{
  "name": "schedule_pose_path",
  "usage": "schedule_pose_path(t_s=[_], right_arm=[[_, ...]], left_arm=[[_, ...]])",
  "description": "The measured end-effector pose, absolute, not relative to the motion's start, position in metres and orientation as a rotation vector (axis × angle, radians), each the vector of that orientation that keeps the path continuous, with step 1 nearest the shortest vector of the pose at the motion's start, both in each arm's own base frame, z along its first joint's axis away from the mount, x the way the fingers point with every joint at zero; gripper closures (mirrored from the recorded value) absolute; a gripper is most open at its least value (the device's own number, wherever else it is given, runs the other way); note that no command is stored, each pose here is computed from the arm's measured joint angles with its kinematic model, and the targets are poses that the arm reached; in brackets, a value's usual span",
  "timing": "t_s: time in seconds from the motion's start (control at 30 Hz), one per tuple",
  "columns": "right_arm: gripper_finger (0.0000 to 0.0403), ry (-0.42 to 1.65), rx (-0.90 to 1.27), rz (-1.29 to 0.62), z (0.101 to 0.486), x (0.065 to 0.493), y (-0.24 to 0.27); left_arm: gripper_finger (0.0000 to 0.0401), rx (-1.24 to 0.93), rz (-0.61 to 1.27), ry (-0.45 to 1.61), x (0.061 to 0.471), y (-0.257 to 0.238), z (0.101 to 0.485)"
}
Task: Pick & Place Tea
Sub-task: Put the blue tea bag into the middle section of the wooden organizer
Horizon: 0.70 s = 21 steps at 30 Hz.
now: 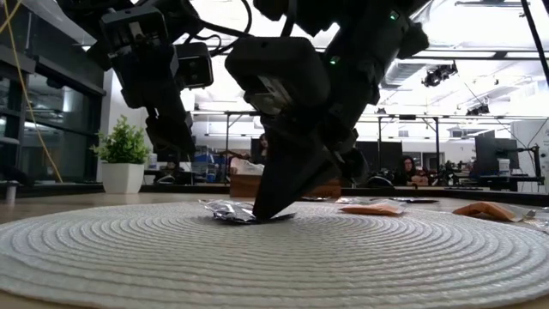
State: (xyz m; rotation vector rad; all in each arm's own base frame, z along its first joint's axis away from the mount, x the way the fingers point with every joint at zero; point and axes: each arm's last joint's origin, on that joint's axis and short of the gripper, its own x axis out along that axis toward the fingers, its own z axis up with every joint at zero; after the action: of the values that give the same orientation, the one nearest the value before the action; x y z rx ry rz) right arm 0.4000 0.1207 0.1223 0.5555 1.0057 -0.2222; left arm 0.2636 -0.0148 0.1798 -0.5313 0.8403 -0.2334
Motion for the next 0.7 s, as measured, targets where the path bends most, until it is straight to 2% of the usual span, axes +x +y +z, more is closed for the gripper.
schedule_pose_path(t_s=[0.13,0.3,0.47,0.7], right_arm=[[0.0403,1.027,0.53,-0.178,0.122,0.401,0.115],[0.0403,1.03,0.511,-0.164,0.122,0.402,0.111],[0.0403,1.031,0.511,-0.165,0.122,0.403,0.11],[0.0403,1.029,0.511,-0.17,0.122,0.403,0.11]], left_arm=[[0.013,-0.532,-0.234,0.841,0.264,-0.015,0.179],[0.013,-0.579,-0.214,0.895,0.272,-0.015,0.161],[0.013,-0.667,-0.208,0.946,0.283,-0.016,0.136],[0.013,-0.848,-0.222,0.962,0.294,-0.019,0.119]])
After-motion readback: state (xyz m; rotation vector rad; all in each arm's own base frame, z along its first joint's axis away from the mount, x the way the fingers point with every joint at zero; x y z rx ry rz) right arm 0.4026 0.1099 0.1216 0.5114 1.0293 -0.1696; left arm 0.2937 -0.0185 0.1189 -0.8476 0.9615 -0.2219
